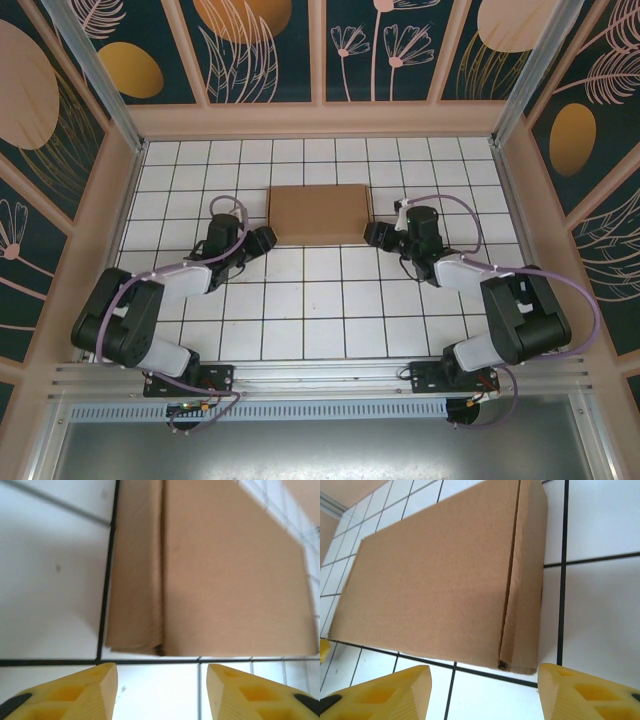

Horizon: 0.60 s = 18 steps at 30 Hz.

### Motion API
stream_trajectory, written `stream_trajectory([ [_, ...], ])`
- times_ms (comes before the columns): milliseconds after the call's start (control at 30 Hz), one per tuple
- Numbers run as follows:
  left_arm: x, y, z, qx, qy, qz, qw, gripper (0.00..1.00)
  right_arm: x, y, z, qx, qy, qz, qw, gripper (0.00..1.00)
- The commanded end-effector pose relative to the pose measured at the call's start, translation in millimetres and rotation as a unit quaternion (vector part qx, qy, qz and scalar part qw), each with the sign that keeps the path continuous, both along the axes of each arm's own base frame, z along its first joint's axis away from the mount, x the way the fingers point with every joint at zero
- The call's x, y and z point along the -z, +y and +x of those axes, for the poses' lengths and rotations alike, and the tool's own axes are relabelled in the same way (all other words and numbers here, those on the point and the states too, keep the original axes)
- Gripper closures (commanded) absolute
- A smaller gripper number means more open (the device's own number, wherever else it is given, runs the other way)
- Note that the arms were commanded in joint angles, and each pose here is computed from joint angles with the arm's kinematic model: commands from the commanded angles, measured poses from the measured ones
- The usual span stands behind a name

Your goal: Fold the paper box

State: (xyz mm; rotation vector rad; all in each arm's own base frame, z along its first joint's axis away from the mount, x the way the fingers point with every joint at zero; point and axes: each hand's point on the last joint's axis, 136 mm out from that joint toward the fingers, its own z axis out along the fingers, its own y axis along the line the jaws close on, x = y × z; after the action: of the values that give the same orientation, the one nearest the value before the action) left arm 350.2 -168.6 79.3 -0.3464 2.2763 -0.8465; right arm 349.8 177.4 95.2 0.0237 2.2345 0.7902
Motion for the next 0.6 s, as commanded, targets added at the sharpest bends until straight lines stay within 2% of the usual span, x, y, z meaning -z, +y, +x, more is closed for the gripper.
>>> stream_trajectory([
  [0, -30.0, 6.7, 22.8, -0.007, -0.049, 0.025, 0.998, 0.46, -15.3, -4.2, 17.7, 0.018, -0.009, -0.009, 1.000, 0.43],
  [133, -35.4, 11.2, 47.0, -0.011, -0.046, 0.040, 0.998, 0.42, -15.1, -16.6, 37.1, 0.049, 0.005, -0.020, 0.999, 0.44],
  [167, -40.1, 17.2, 52.2, -0.020, -0.053, 0.048, 0.997, 0.39, -20.2, -21.1, 41.3, 0.055, -0.004, -0.023, 0.998, 0.43],
  [200, -49.9, 23.9, 57.0, -0.030, -0.072, 0.059, 0.995, 0.29, -30.2, -26.9, 45.3, 0.065, -0.026, -0.029, 0.997, 0.37],
  [233, -61.6, 33.5, 60.2, -0.046, -0.096, 0.079, 0.991, 0.02, -43.6, -32.9, 48.6, 0.079, -0.056, -0.036, 0.995, 0.16],
  [267, -73.9, 41.4, 61.8, -0.059, -0.120, 0.098, 0.986, 0.01, -56.9, -37.2, 49.2, 0.088, -0.083, -0.037, 0.992, 0.01],
  [300, -87.6, 52.5, 61.7, -0.077, -0.144, 0.125, 0.979, 0.01, -71.7, -43.9, 48.4, 0.103, -0.112, -0.039, 0.988, 0.01],
  [367, -110.7, 85.2, 56.7, -0.140, -0.172, 0.182, 0.958, 0.01, -98.0, -61.7, 46.4, 0.149, -0.159, -0.050, 0.975, 0.01],
  [433, -140.2, 114.1, 40.3, -0.197, -0.223, 0.217, 0.930, 0.04, -118.7, -91.2, 40.3, 0.217, -0.188, -0.071, 0.955, 0.01],
  [500, -167.5, 134.1, 20.3, -0.241, -0.283, 0.226, 0.900, 0.08, -132.3, -129.6, 30.7, 0.306, -0.218, -0.103, 0.921, 0.01],
  [533, -175.1, 149.1, 8.3, -0.277, -0.306, 0.233, 0.881, 0.01, -138.5, -144.6, 23.3, 0.332, -0.239, -0.127, 0.904, 0.01],
  [567, -177.4, 162.8, -1.4, -0.310, -0.317, 0.246, 0.862, 0.01, -142.7, -147.2, 17.8, 0.323, -0.263, -0.149, 0.897, 0.01],
])
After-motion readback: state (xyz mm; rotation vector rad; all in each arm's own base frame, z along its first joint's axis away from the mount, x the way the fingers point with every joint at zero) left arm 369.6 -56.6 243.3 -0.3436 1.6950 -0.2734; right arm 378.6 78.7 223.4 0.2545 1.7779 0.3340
